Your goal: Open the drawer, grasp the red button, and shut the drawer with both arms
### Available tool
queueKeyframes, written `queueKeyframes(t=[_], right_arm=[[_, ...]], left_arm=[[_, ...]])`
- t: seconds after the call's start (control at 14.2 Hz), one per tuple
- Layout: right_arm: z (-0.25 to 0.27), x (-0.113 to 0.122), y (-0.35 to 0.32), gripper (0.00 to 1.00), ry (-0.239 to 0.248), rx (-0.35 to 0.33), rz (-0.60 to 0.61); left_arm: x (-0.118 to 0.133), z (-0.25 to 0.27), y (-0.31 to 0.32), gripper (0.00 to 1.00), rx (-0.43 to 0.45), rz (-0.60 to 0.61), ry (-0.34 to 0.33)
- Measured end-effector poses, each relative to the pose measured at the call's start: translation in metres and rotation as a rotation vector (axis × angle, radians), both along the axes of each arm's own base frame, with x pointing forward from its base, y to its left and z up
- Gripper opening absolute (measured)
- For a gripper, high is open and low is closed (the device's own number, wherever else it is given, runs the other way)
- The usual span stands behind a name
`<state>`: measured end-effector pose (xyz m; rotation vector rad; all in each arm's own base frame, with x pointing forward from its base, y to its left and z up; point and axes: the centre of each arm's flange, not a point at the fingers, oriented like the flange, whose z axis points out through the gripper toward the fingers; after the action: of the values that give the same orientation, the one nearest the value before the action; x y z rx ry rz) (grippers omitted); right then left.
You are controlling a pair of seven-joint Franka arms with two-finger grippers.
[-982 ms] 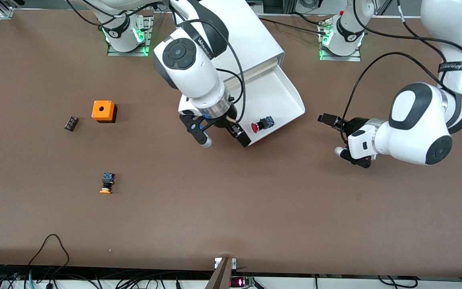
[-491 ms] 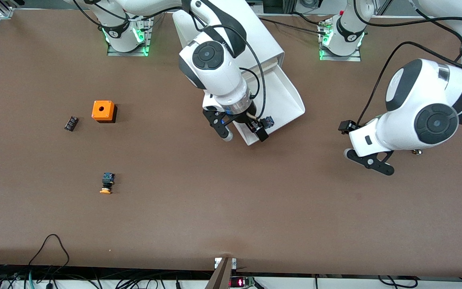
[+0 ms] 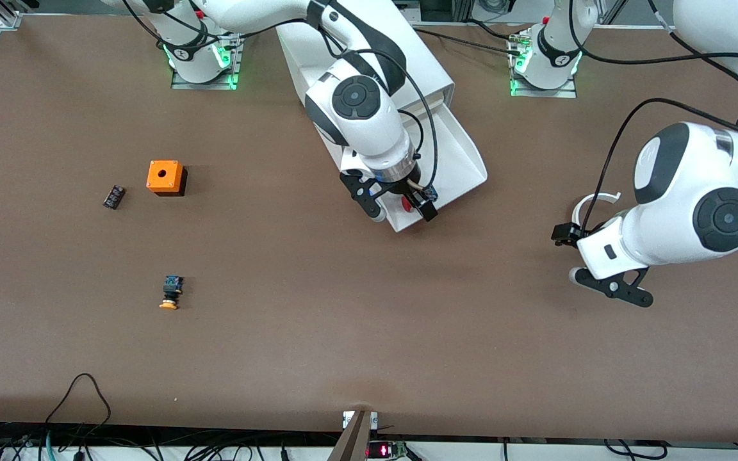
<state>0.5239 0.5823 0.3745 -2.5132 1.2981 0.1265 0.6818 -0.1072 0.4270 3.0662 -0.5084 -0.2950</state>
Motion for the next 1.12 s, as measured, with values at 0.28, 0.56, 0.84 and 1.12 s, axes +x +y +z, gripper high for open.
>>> queueKeyframes(t=[0.28, 0.56, 0.84, 1.12], right_arm=[[-0.029, -0.020, 0.018, 1.00, 0.029, -0.026, 0.026], [-0.057, -0.029, 0.026, 0.99, 0.054, -0.052, 0.041], [-0.055, -0.029, 0.025, 0.62, 0.065, -0.064, 0.043], [-0.051, -0.029, 0.026, 0.41, 0.065, -0.064, 0.046]], left_arm=[[0.001, -0.007, 0.000, 1.00, 0.020, 0.108, 0.008], [0.002, -0.008, 0.000, 1.00, 0.032, 0.168, 0.009], [0.002, -0.010, 0.000, 1.00, 0.035, 0.186, 0.011], [-0.001, -0.017, -0.003, 0.95, 0.054, 0.261, 0.026]])
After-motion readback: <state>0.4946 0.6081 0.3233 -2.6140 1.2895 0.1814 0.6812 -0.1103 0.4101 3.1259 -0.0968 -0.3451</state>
